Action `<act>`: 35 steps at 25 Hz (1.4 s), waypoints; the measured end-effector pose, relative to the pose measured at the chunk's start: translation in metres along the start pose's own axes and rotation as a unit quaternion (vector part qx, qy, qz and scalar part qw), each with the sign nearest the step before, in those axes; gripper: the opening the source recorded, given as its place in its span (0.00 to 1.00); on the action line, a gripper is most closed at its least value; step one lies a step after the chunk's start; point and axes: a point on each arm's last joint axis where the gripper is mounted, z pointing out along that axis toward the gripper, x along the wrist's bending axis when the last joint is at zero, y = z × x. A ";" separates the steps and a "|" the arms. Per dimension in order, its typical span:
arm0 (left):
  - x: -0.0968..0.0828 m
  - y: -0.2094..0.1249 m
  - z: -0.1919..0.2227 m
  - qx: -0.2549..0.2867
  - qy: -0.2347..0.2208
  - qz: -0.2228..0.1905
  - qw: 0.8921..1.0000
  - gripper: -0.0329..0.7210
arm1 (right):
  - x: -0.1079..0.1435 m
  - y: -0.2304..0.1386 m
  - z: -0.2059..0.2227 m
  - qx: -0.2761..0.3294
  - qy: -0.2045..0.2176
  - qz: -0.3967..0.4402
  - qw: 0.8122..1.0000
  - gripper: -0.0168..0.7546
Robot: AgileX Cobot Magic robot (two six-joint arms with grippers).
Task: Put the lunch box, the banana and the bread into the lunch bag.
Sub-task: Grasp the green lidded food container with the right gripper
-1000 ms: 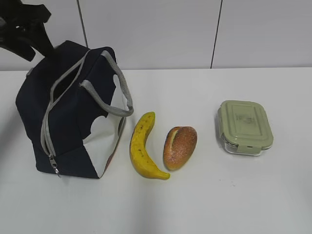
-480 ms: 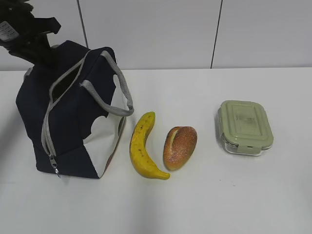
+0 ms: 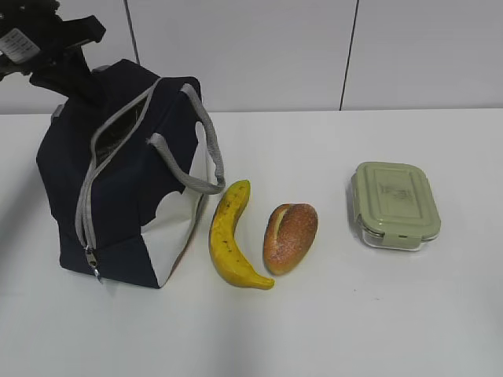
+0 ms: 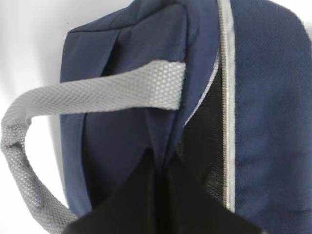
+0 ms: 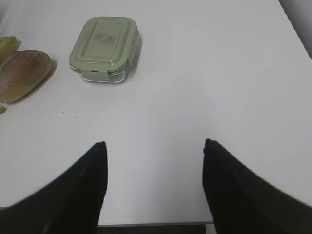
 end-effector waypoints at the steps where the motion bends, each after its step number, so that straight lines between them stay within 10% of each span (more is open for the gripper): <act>1: -0.001 0.000 0.000 -0.001 -0.003 -0.001 1.000 0.04 | 0.000 0.000 0.000 0.000 0.000 0.000 1.000 0.62; 24: -0.002 0.000 0.000 -0.002 -0.010 -0.003 1.000 0.04 | 0.000 0.001 -0.001 -0.004 0.003 0.002 1.000 0.62; 35: -0.002 0.000 0.000 -0.002 -0.010 -0.004 1.000 0.04 | 0.010 0.066 0.029 0.022 0.065 0.039 0.997 0.62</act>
